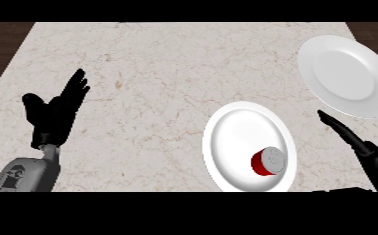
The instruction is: Pick the can from the plate and place it in the plate
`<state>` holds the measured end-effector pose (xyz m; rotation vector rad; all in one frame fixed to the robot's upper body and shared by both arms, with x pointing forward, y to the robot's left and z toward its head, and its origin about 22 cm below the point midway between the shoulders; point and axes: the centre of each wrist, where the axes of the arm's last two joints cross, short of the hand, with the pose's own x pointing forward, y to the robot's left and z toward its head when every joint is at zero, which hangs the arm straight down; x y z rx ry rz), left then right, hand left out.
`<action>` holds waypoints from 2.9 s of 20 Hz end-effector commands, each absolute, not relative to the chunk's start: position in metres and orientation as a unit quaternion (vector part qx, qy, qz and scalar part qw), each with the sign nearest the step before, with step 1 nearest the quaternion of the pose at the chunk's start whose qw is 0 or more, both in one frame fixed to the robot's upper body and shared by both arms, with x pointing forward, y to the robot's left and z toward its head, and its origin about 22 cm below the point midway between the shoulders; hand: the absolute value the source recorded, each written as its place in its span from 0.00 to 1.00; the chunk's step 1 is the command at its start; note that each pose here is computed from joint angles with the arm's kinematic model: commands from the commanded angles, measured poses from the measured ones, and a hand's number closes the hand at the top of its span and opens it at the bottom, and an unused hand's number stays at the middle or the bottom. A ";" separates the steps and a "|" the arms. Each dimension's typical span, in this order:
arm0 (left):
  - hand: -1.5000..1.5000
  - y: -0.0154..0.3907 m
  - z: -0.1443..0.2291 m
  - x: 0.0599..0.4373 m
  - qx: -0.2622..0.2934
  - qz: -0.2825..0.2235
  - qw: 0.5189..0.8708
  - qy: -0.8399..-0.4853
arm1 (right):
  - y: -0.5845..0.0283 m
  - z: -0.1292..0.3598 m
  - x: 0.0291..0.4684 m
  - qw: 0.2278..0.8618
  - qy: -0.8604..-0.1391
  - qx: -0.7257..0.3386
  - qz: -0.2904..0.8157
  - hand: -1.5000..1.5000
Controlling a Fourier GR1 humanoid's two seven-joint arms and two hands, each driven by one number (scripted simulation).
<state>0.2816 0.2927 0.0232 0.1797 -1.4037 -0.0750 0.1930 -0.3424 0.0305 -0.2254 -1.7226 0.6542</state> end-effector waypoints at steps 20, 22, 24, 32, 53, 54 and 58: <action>0.50 0.295 0.007 0.277 0.077 -0.040 0.759 -0.645 | -0.272 0.065 0.217 0.640 -0.546 -0.179 0.510 0.00; 0.50 0.294 0.015 0.274 0.079 -0.035 0.755 -0.650 | -0.260 0.071 0.217 0.638 -0.532 -0.184 0.525 0.00; 0.50 0.278 0.013 0.278 0.087 -0.045 0.757 -0.647 | -0.245 0.056 0.209 0.638 -0.536 -0.173 0.526 0.00; 0.50 0.300 0.005 0.271 0.083 -0.038 0.759 -0.645 | -0.227 0.056 0.245 0.651 -0.508 -0.181 0.534 0.00; 0.50 0.293 0.019 0.280 0.077 -0.046 0.760 -0.644 | -0.195 0.007 0.232 0.603 -0.496 -0.136 0.610 1.00; 0.50 0.298 0.009 0.280 0.085 -0.038 0.757 -0.647 | -0.209 0.030 0.249 0.605 -0.497 -0.131 0.609 1.00; 0.50 0.296 0.021 0.285 0.084 -0.033 0.758 -0.646 | -0.192 0.011 0.220 0.605 -0.527 -0.147 0.578 1.00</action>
